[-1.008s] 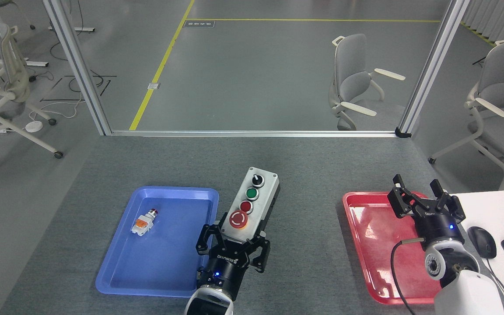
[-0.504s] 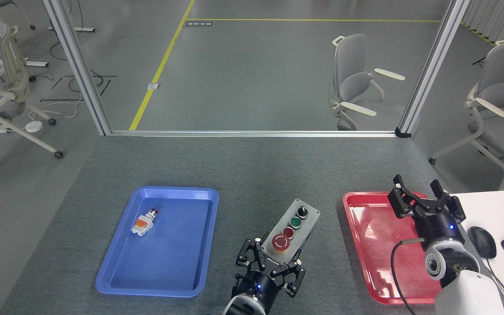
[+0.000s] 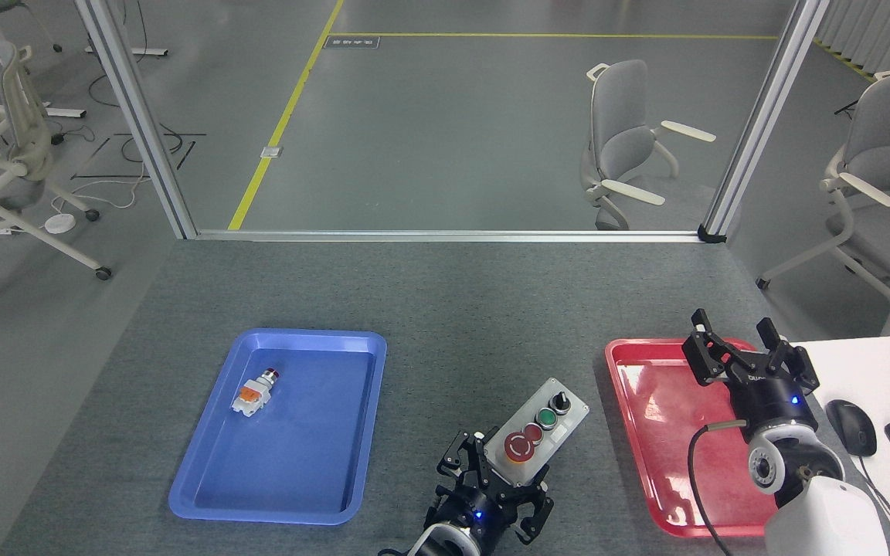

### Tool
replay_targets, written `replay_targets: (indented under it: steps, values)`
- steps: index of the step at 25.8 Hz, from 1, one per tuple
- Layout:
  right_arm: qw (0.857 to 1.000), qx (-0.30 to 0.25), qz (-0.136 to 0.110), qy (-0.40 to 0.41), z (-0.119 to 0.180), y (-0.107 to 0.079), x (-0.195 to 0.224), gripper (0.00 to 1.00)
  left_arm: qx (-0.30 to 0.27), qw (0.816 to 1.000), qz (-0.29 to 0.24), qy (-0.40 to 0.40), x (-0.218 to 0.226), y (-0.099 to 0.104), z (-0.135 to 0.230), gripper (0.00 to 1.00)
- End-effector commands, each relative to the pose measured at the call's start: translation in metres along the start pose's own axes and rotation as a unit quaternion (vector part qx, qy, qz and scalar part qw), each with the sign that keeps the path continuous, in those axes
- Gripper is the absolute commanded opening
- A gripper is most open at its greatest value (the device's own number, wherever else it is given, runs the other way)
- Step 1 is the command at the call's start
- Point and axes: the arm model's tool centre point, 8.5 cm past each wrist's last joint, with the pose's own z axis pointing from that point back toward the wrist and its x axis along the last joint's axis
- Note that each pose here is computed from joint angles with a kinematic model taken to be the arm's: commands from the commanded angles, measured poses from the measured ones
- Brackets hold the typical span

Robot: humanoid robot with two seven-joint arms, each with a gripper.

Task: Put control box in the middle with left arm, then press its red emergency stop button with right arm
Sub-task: 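Lower the control box onto the table between the trays and open the left gripper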

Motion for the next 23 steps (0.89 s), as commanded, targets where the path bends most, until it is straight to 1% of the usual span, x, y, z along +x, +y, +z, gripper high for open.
replay_targets:
  steps: [1, 5, 9, 11, 14, 15, 17, 18, 19, 21, 23]
  values:
    - [1.0, 0.0, 0.0, -0.004, 0.0, 0.0, 0.001, 0.99, -0.006, 1.0, -0.011, -0.005, -0.002, -0.001, -0.004, 0.0]
    - [1.0, 0.001, 0.002, -0.005, 0.001, 0.0, 0.0, 0.99, -0.016, 1.0, -0.026, 0.0, -0.014, -0.004, -0.012, 0.0]
    - [1.0, 0.002, 0.004, -0.008, 0.002, 0.002, 0.001, 0.99, -0.025, 0.999, -0.027, 0.004, -0.019, -0.009, -0.014, 0.0]
    - [1.0, 0.002, 0.004, -0.008, 0.002, 0.002, 0.0, 0.99, -0.03, 0.999, -0.027, 0.004, -0.019, -0.013, -0.013, 0.0]
    - [1.0, 0.002, 0.004, -0.008, 0.002, 0.002, 0.001, 0.99, -0.047, 0.998, -0.03, 0.007, -0.022, -0.024, -0.011, 0.0]
    - [1.0, 0.001, 0.005, -0.008, 0.002, 0.001, 0.0, 0.99, -0.052, 0.998, -0.032, 0.008, -0.022, -0.028, -0.011, 0.07]
    - [1.0, 0.001, 0.005, -0.01, 0.002, 0.001, 0.001, 0.99, -0.059, 0.998, -0.033, 0.009, -0.023, -0.032, -0.01, 0.32]
    - [1.0, 0.001, 0.005, -0.011, 0.002, 0.001, 0.001, 0.99, -0.059, 0.998, -0.033, 0.01, -0.023, -0.033, -0.009, 0.39]
    - [1.0, 0.0, 0.005, -0.012, 0.002, 0.0, 0.001, 0.99, -0.059, 0.998, -0.033, 0.011, -0.023, -0.032, -0.01, 0.49]
    - [1.0, -0.001, 0.004, -0.012, 0.001, 0.0, 0.001, 0.99, -0.057, 0.998, -0.034, 0.012, -0.023, -0.031, -0.01, 0.64]
    - [1.0, -0.002, 0.004, -0.013, 0.0, -0.001, 0.002, 0.99, -0.054, 0.998, -0.034, 0.013, -0.023, -0.03, -0.01, 0.75]
